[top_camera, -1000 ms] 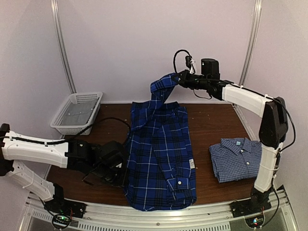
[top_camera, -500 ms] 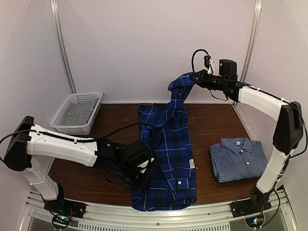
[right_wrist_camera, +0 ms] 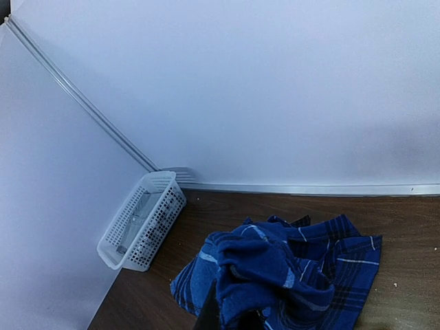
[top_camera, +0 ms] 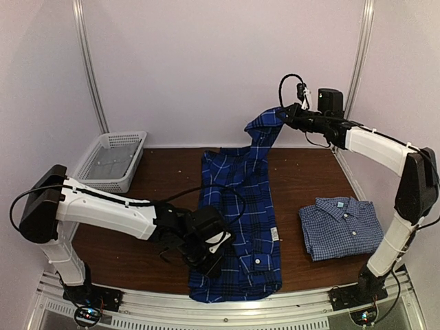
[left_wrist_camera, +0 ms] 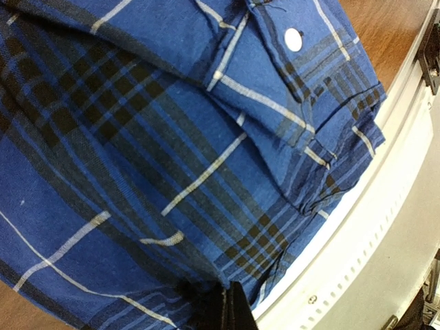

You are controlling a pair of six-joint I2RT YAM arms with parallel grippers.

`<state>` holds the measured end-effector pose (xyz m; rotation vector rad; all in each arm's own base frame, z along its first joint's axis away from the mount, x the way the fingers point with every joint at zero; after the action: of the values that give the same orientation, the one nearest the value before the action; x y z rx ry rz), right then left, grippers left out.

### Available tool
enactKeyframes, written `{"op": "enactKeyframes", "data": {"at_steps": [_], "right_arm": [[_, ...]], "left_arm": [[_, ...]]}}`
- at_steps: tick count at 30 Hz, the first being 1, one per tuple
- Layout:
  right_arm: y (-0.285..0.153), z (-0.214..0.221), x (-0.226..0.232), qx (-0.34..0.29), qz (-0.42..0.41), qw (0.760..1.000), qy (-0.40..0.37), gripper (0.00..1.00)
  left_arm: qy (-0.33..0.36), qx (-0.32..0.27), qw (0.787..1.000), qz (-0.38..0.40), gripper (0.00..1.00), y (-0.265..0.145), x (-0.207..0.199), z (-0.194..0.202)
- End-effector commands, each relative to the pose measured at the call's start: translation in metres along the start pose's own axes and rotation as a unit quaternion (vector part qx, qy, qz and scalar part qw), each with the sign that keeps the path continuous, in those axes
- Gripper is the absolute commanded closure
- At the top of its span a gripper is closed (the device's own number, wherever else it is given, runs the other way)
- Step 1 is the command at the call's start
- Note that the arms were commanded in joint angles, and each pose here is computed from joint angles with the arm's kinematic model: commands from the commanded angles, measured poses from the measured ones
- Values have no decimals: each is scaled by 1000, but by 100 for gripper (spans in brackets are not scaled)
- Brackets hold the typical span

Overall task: Fold and stack the long sleeve shirts
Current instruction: Fold the 1/3-folded shirt at the center of the board.

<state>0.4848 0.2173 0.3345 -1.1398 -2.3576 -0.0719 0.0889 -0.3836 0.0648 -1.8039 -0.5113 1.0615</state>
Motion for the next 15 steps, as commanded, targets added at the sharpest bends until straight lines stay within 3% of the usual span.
{"op": "enactKeyframes", "data": {"at_steps": [1,12,15], "right_arm": [[-22,-24,10,-42,4,999,-24,100],[-35,-11,-2,-40,26,999,-20,100],[-34,-7,-3,-35,27,999,-17,100]], "left_arm": [[15,-1,1000,24,100,4,-11,-3],[18,8,999,35,96,10,-11,2],[21,13,999,36,87,11,-10,4]]}}
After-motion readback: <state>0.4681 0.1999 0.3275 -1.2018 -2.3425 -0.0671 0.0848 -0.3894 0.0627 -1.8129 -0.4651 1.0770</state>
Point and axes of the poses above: each gripper's point midway between its finger pads, its own y axis out along the fingers, its own x axis along the line the jaws close on, z = x × y, the point moved 1 cm from there along -y, back along the fingers, and after that the axes turned 7 degrees about -y, right-handed, at the moved point
